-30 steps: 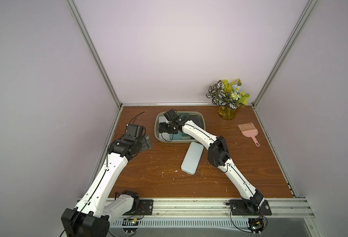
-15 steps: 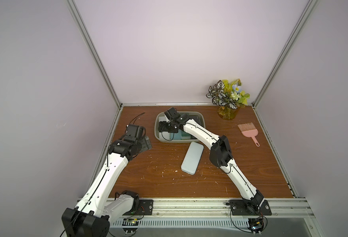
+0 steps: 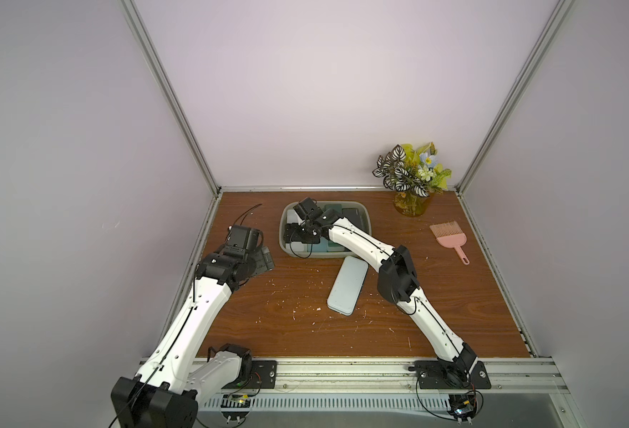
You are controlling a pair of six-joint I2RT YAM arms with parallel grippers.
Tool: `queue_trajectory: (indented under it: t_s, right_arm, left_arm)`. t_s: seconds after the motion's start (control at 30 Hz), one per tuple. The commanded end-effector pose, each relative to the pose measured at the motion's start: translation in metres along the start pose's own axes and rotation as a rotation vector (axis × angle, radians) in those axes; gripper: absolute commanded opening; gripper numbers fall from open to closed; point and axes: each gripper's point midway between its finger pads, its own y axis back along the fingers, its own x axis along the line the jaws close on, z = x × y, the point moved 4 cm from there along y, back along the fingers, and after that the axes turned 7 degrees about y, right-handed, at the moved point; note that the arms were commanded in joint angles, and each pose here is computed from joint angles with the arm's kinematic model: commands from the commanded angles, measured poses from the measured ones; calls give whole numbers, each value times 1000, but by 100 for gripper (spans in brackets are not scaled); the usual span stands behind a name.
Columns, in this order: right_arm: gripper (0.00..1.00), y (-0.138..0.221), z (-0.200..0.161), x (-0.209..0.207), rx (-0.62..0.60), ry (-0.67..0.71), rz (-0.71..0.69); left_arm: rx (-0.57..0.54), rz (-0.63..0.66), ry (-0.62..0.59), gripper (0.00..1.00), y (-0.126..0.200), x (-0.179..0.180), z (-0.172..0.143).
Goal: Put the pencil case into the storage box
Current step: Place the pencil case at the storage box, then pick up the pencil case from the center of the board.
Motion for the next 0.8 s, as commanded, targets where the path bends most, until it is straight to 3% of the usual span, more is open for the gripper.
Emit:
queue_trajectory:
  t_s: [0.0,0.17,0.3,0.47,0.6,0.77]
  right_arm:
    - [88,44,19,34,-72,46,71]
    - [90,111,38,28,-189,81,-43]
    - [91,170,27,11,-265,78,-82]
    - [87,220,-36,-47,-305,-24,-80]
    - [88,247,-98,-71,-341,-15,19]
    - [87,243,-173,-110,-276,-113,59]
  left_arm:
    - [-3,3,4,96,1,5,-1]
    - [32,-80,-25,95,7,-7,-4]
    - [64,-140,-103,93,13,-29,-18]
    - [173,-203,-210,90,12,-69,-62]
    - [252,-258,-293,86,12,-94,-97]
    - [336,-405,-315,85,4,-122,-133]
